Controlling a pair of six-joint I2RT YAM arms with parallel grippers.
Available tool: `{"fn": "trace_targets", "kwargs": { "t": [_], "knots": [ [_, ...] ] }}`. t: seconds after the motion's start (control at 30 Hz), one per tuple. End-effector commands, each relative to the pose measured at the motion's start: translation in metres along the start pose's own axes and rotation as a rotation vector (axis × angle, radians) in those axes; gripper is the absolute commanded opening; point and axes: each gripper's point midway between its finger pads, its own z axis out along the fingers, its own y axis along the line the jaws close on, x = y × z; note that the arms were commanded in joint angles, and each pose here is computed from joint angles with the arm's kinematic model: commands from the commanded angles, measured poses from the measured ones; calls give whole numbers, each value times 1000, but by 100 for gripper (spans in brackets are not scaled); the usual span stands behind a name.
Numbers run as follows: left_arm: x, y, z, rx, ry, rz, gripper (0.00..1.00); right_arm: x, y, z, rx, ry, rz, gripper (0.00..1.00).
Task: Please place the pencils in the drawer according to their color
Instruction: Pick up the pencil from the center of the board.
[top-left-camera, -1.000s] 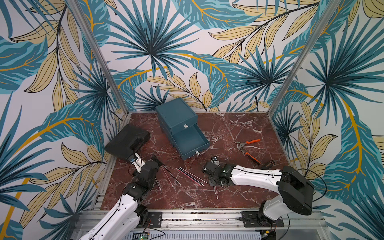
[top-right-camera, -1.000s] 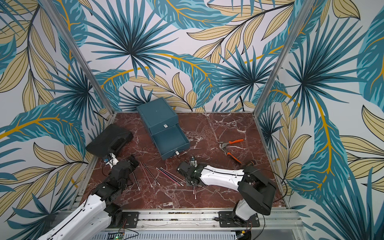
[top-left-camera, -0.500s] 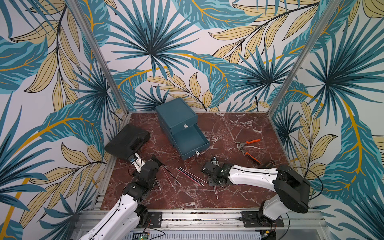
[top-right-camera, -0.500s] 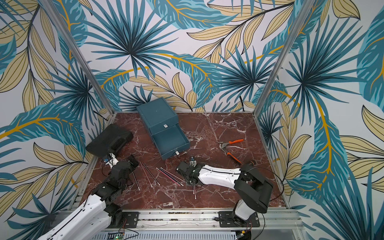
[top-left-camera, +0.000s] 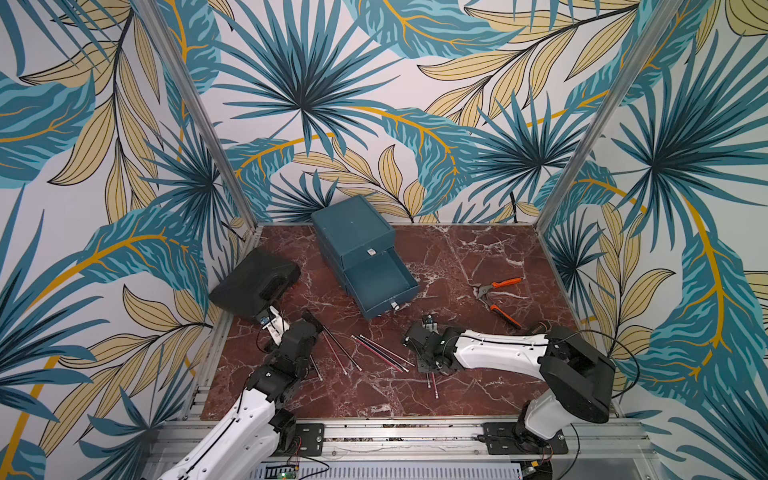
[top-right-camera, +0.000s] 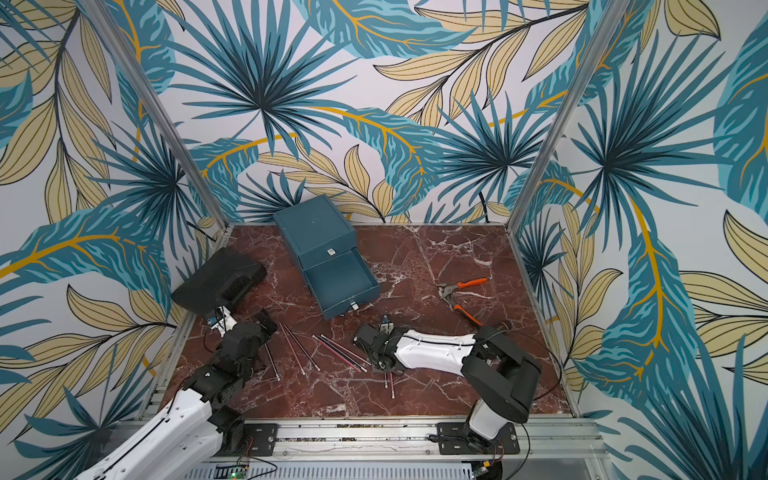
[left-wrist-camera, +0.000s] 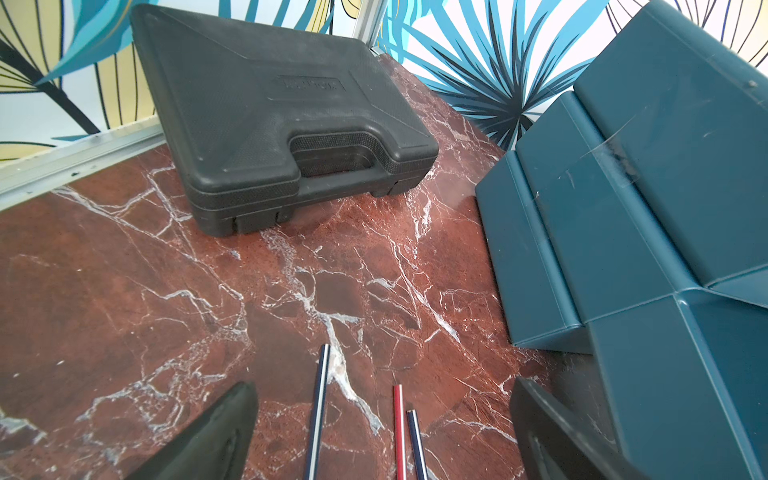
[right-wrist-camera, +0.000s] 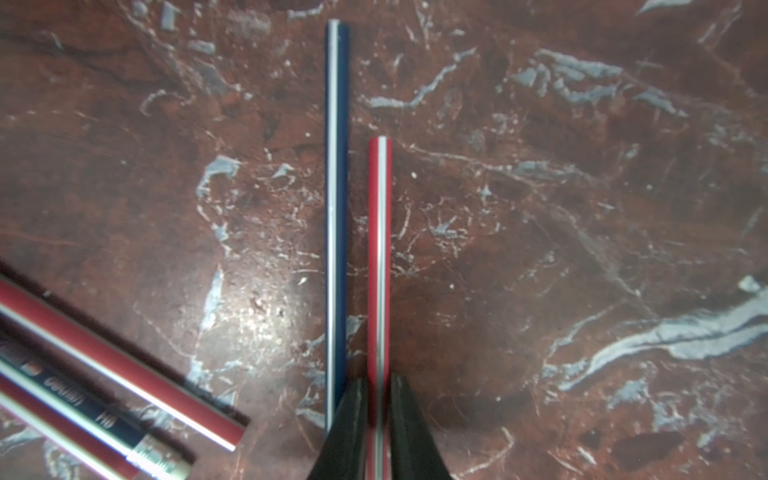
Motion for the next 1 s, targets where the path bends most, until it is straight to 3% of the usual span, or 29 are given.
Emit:
{"fn": "trace_targets", "kwargs": {
  "t": [0.0,0.17,0.43,0.5,0.97],
  "knots": [
    [-4,2,0,-5,-26,12,100,11,-10,13,10,43,24,16],
    [-7,1,0,-4,-39,18,100,16,-15,24,18,98,36,15],
    [-12,-4,2,-1,-59,26,100,21,-18,32,13,160,22,0],
    [-12,-6,4,2,-61,32,100,17,-20,30,22,157,12,0],
    [-10,-18,14,11,-65,89,100,-40,-15,-36,-47,-43,-14,0]
  ]
}}
